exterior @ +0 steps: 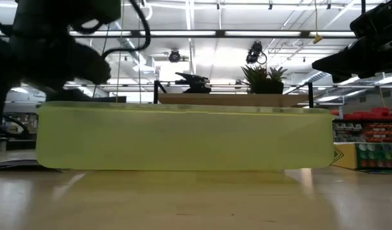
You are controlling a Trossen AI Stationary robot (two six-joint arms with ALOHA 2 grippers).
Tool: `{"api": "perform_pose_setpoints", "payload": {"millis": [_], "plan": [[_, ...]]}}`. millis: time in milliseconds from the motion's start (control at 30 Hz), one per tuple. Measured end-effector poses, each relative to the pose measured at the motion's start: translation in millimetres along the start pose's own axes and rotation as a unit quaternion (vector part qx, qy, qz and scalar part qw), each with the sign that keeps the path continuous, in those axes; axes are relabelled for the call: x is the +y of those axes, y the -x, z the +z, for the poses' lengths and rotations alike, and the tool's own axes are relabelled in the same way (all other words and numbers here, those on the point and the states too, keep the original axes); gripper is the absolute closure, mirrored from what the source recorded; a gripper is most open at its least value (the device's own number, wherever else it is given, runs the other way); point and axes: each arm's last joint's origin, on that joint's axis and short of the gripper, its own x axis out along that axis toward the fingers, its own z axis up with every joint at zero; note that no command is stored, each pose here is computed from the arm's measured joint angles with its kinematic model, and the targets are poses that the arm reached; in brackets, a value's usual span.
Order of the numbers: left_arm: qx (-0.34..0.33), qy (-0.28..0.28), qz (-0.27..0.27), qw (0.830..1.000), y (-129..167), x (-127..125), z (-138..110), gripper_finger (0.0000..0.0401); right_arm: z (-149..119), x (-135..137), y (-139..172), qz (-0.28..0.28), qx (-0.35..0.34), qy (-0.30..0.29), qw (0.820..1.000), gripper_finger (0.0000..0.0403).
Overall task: Pack school essentials
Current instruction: Put the blue sticky note into the yellow supply box
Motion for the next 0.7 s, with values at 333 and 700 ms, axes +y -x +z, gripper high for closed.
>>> {"api": "perform_pose_setpoints", "payload": {"millis": [333,700], "plan": [[-0.09,-0.025,0.027,0.995,-1,-22,7,0.003,0,0,0,0.0,0.001,0.0,1.0,0.0361],[-0.1,0.035,0.074,0.992,-12,-24,7,0.003,0,0,0,0.0,0.001,0.0,1.0,0.0361]]}}
